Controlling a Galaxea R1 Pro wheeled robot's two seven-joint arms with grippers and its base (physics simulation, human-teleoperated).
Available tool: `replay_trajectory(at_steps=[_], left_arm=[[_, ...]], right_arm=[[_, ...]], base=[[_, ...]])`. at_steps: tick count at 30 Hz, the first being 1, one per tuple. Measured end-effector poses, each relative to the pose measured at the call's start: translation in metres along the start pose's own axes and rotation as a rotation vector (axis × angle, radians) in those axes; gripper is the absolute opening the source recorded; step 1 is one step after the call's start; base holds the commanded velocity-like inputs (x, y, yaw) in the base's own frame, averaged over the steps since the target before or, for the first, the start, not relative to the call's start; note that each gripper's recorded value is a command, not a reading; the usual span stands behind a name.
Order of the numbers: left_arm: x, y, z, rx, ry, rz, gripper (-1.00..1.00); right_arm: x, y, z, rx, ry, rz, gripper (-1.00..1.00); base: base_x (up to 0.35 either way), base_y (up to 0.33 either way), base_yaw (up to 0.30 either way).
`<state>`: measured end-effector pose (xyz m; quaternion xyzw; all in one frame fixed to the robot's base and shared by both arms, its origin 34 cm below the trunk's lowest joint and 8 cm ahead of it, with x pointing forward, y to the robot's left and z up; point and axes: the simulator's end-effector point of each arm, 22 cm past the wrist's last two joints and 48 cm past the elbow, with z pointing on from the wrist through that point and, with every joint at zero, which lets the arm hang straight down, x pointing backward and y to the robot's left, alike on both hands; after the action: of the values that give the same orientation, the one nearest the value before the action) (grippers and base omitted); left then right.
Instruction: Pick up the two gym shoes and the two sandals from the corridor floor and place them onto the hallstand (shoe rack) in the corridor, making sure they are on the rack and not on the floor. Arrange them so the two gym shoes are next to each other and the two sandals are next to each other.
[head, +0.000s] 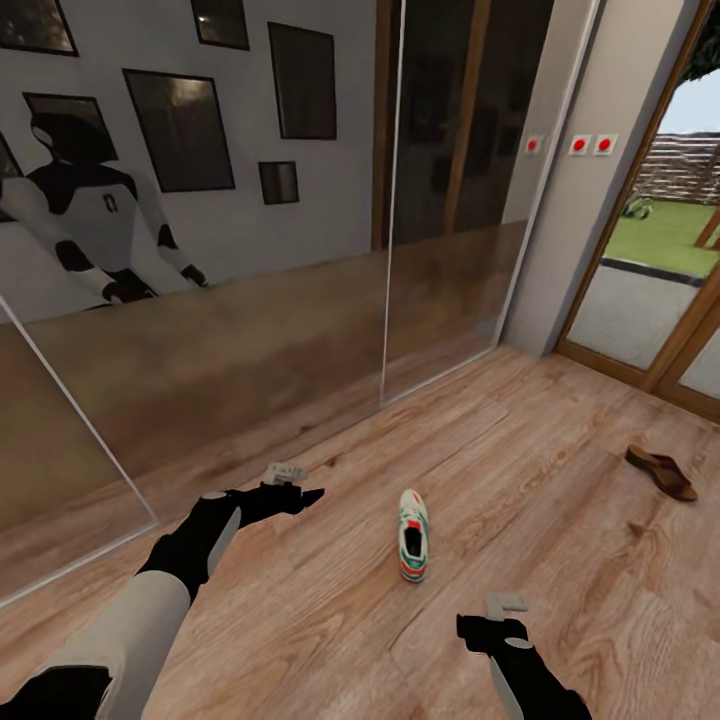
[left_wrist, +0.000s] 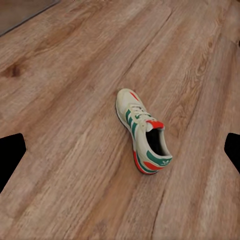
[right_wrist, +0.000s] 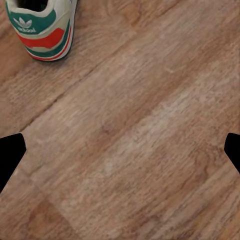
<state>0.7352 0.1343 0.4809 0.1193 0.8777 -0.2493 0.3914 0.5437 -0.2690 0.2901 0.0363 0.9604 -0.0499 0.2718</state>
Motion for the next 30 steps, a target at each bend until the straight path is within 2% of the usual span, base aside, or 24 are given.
replay_trajectory(at_steps=[14, 18, 24, 30], left_arm=[[0.003, -0.003, 0.002, 0.008, 0.007, 0.003, 1.0], [-0.008, -0.026, 0.009, 0.055, 0.006, 0.011, 1.0], [-0.022, -0.05, 0.016, 0.095, -0.007, 0.004, 1.0], [-0.042, -0.071, 0.017, 0.148, -0.016, 0.007, 1.0]], right_arm=[[0.002, 0.001, 0.001, -0.004, 0.003, -0.003, 1.0], [0.002, 0.006, 0.0, -0.011, 0.001, -0.005, 1.0], [0.003, 0.01, 0.0, -0.015, 0.004, -0.003, 1.0], [-0.003, 0.015, -0.001, -0.021, -0.022, 0.001, 1.0]], base=[[0.222, 0.186, 0.0], [0.0, 0.0, 0.0], [0.0, 0.0, 0.0], [0.0, 0.0, 0.0]])
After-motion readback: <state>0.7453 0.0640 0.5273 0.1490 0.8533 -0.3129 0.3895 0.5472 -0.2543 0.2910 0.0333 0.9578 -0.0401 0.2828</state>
